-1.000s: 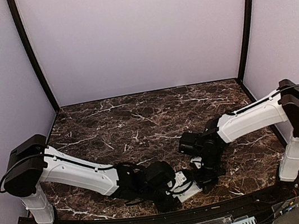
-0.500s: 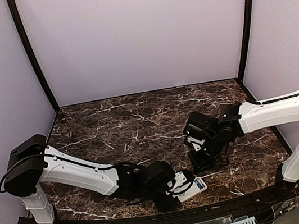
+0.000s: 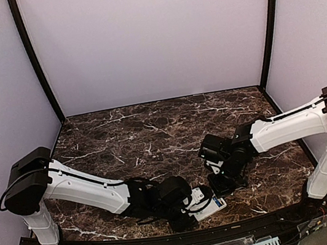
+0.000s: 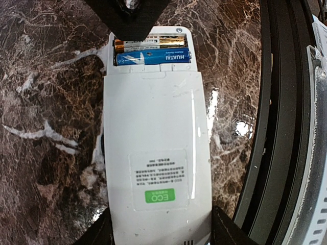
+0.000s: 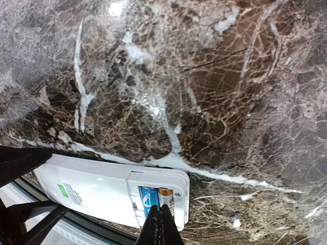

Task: Load the batteries into the remote control
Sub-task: Pick up the battery cover at the center of the board.

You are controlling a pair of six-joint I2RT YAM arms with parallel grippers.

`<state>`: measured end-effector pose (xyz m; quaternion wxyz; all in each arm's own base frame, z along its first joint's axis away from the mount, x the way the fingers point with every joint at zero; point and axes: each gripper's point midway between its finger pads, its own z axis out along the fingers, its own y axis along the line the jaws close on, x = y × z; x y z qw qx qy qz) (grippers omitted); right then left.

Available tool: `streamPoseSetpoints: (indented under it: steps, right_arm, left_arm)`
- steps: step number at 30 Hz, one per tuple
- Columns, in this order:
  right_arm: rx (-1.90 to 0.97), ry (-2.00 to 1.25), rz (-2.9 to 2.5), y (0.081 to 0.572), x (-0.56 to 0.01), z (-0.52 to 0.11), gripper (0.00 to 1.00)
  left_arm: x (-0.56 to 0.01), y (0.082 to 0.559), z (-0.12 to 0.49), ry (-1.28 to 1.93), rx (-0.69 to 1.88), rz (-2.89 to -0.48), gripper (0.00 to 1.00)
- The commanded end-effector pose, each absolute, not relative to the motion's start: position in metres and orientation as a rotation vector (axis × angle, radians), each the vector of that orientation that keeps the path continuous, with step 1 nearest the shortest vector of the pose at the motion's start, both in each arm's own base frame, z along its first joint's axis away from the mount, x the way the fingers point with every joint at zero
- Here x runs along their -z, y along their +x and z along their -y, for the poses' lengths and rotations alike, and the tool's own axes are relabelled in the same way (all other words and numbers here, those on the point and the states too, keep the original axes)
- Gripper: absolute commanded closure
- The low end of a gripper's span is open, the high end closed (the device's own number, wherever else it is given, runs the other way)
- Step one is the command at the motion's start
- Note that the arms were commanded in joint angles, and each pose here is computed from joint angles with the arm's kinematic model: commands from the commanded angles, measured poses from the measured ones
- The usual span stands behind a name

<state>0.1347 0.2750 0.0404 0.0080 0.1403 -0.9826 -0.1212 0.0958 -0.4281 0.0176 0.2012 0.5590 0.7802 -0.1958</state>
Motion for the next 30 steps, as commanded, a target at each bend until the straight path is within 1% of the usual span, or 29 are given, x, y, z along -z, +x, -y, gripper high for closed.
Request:
streamPoseSetpoints:
  steps: [1, 13, 20, 30]
  right_arm:
    - [0.34, 0.444, 3.033, 0.123, -0.029, -0.274, 0.99]
    - [0.308, 0.447, 3.007, 0.112, -0.027, -0.271, 1.0]
    - [0.315, 0.45, 3.009, 0.111, -0.033, -0.27, 0.98]
    - [0.296, 0.426, 2.975, 0.101, -0.012, -0.271, 1.0]
  left_arm:
    - [0.044, 0.074, 0.369, 1.719, 0.358, -2.394, 0.45]
    - [0.044, 0.074, 0.369, 1.721, 0.359, -2.394, 0.45]
    - [0.043, 0.074, 0.369, 1.721, 0.361, -2.393, 0.45]
    - [0.044, 0.074, 0.369, 1.718, 0.356, -2.396, 0.45]
